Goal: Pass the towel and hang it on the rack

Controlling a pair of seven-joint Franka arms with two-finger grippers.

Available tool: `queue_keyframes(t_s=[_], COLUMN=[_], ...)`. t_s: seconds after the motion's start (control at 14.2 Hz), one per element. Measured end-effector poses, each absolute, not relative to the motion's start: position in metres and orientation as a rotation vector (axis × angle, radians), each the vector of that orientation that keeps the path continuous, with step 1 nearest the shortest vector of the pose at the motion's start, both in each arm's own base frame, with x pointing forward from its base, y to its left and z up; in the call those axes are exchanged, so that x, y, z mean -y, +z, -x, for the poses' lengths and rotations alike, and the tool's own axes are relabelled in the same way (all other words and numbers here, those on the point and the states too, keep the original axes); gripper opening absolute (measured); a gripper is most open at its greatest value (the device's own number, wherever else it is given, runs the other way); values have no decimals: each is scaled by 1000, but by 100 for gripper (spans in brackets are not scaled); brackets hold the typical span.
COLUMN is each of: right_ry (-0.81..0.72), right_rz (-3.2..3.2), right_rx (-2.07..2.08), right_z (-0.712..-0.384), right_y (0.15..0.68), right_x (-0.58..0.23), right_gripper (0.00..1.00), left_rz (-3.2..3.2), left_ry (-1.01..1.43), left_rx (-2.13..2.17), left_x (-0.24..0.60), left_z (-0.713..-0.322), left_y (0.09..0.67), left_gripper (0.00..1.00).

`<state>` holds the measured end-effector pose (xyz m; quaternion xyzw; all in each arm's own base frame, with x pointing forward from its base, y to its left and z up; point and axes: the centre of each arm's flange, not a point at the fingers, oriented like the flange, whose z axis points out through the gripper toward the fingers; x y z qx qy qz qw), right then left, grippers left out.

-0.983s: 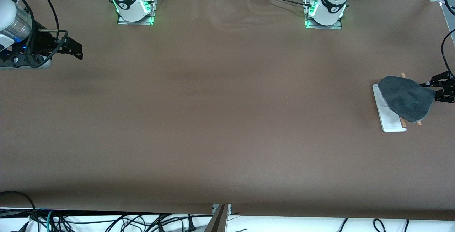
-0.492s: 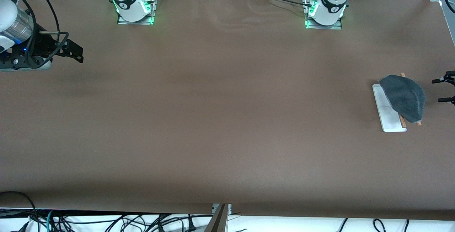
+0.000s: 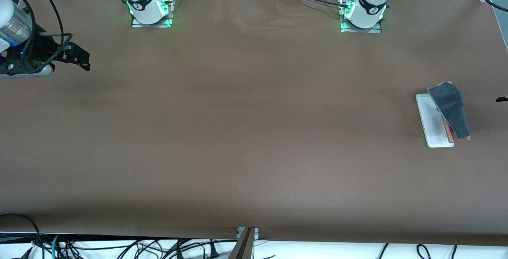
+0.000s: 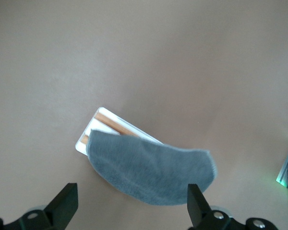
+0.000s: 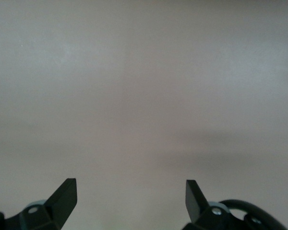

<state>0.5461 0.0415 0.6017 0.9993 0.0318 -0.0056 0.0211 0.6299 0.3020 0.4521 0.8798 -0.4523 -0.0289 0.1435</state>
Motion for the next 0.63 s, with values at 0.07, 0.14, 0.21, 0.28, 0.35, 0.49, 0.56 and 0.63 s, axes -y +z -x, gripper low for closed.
queue_keyframes(t_s=[0.07,0.14,0.21,0.28,0.35,0.49,0.56,0.63], right_ry=[-3,9,15,16,16,8,-3,-24], right_rz=[-3097,-3097,-3097,-3097,-3097,-3097,-3097,-3102], right_rx=[-97,-97,-98,-100,-100,-100,-99,-99], right_z=[-547,-547,-547,-548,-548,-550,-550,-549], right_y=[606,610,612,612,612,610,608,606], right_x=[-41,-41,-41,-41,-41,-41,-41,-42], right_gripper=[100,100,100,100,100,100,100,100], left_rz=[-2582,-2621,-2656,-2690,-2720,-2767,-2786,-2807], left_ry=[-135,-176,-202,-221,-235,-251,-257,-263], left_rx=[1300,1281,1252,1224,1197,1129,1095,1054], left_x=[-272,-242,-214,-191,-171,-140,-128,-118], left_z=[-638,-644,-649,-654,-657,-663,-665,-667], left_y=[471,486,498,505,510,515,515,516], left_gripper=[100,100,100,100,100,100,100,100])
